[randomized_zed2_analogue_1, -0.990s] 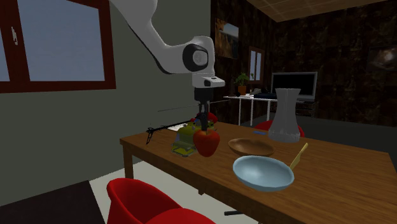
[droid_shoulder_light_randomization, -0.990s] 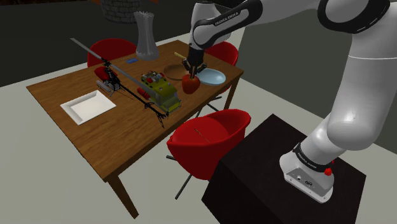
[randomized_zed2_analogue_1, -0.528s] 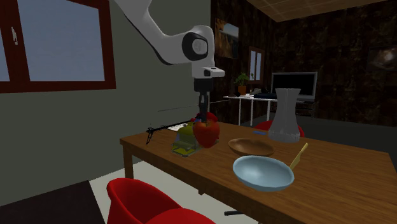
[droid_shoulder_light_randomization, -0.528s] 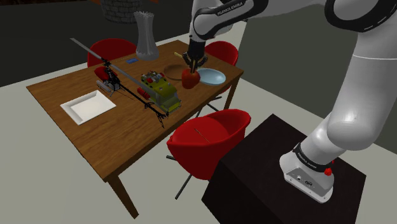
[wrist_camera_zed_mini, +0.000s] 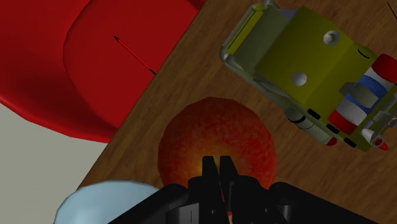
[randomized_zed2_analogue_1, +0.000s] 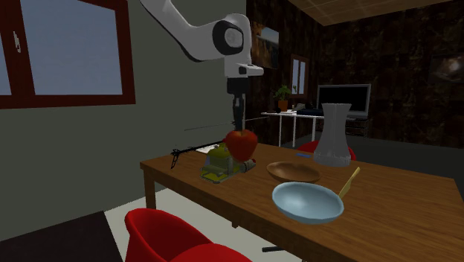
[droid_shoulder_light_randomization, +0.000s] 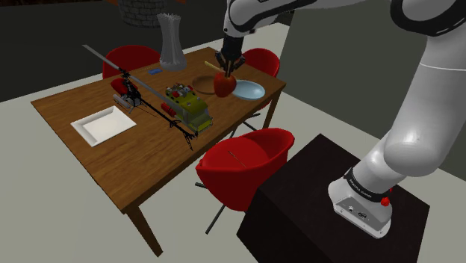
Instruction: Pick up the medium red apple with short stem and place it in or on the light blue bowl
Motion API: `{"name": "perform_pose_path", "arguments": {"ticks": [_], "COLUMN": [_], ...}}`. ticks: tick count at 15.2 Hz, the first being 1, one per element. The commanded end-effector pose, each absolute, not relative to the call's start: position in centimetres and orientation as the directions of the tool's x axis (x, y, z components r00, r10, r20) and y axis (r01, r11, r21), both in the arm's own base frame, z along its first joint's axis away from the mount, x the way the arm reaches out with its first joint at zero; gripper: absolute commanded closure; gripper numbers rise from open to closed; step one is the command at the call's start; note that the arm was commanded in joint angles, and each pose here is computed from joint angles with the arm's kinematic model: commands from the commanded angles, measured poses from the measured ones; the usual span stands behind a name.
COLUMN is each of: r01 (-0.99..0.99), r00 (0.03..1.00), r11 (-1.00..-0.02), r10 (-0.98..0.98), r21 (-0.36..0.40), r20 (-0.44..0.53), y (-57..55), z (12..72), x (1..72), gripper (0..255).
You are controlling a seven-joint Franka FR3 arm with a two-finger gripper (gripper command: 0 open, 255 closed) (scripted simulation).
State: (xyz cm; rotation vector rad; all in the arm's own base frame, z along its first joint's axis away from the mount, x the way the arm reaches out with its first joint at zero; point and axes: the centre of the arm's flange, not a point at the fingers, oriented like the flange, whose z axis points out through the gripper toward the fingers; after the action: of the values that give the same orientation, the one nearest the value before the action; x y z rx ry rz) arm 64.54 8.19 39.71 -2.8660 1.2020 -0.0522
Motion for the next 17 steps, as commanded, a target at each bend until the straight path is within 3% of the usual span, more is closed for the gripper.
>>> {"name": "perform_pose_path", "arguments": {"ticks": [1, 17], "r01": [-0.712, -0.712], "r00": [0.701, 0.701], "r11": [-0.701, -0.701], "r10": [-0.713, -0.713], "r21": [-0.044, -0.044], "r20": [0.018, 0.018], "y": [8.2, -9.0], "z": [40.8, 46.9], "x": [64.6, 68.3], "gripper": [255, 255]}}
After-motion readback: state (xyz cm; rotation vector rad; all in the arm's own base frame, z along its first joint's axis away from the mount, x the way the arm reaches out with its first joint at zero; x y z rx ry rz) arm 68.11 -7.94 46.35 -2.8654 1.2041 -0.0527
